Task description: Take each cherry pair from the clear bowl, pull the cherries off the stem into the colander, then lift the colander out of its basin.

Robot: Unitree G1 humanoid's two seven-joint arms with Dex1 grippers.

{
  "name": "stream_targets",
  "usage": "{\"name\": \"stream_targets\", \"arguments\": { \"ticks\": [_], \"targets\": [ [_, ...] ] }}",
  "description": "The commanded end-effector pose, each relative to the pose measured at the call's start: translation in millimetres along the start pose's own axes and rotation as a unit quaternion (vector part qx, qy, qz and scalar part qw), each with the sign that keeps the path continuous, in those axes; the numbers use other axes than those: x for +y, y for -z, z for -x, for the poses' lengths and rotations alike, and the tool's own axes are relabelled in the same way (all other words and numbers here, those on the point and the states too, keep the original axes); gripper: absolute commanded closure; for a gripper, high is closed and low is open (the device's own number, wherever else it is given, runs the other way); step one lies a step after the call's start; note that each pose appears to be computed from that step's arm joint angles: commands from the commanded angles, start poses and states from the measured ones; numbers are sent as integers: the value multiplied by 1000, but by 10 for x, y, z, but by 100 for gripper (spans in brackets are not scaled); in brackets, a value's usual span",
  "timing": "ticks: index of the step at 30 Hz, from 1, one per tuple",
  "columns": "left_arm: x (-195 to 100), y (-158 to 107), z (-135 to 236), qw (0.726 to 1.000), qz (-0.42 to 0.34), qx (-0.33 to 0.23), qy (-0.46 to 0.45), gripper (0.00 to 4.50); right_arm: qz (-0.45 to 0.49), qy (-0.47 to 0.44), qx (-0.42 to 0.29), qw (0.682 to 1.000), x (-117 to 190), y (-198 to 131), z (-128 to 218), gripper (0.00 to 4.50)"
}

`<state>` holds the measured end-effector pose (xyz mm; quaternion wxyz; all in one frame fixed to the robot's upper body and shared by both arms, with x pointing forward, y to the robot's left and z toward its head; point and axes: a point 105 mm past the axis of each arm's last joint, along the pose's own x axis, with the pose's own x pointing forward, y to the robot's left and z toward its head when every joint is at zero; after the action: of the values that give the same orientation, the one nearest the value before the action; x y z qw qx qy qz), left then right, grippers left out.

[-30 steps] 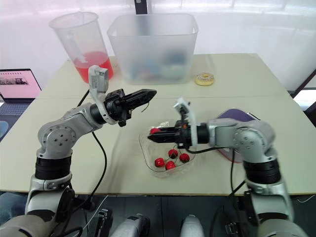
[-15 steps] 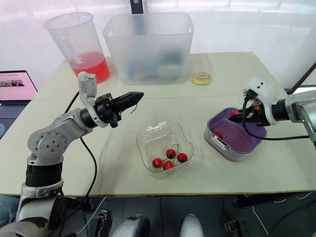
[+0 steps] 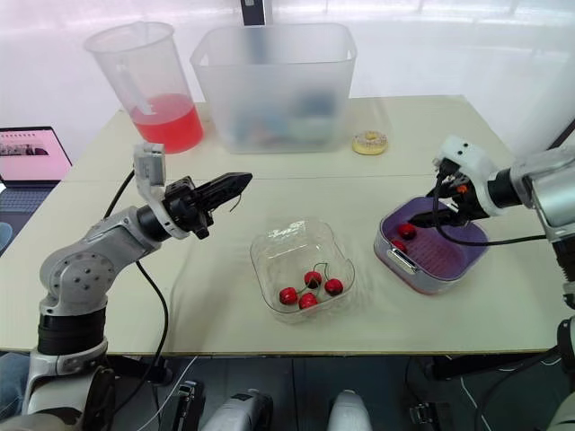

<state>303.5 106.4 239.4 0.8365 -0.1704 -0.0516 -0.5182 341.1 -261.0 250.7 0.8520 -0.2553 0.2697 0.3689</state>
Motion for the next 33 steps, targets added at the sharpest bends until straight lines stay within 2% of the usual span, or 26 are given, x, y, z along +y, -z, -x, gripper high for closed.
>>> {"name": "stream_targets", "arguments": {
  "ticks": [1,3,6,10,13,17,23,25,28,31,33],
  "targets": [
    [-33,-92,164,1000,5,-4,-10,450,73,-41,-74,994,179,-467,187,4],
    [-34,-34,337,999,36,20,-20,450,99,-95,-112,984,374,-660,221,4],
    [63,129,625,991,65,89,-71,450,119,-171,-153,966,642,-848,269,4],
    [370,40,1057,978,91,91,-166,450,134,-250,-196,939,926,-1039,254,4],
    [600,12,1298,962,106,92,-236,450,136,-259,-202,935,970,-1066,213,4],
    [896,191,1640,928,144,122,-320,450,138,-275,-204,929,1027,-1047,201,4],
    [1085,360,1835,911,159,125,-359,450,140,-279,-203,928,1081,-970,190,4],
    [1110,349,1850,911,157,115,-365,389,134,-280,-202,929,1092,-926,177,0],
    [1093,318,1901,911,152,113,-367,268,126,-278,-196,932,1095,-852,162,0],
    [1114,181,2015,907,141,97,-386,110,116,-271,-194,936,1075,-804,155,0],
    [1169,74,2140,899,128,83,-411,22,113,-271,-193,936,1076,-789,149,0]
  ]
}}
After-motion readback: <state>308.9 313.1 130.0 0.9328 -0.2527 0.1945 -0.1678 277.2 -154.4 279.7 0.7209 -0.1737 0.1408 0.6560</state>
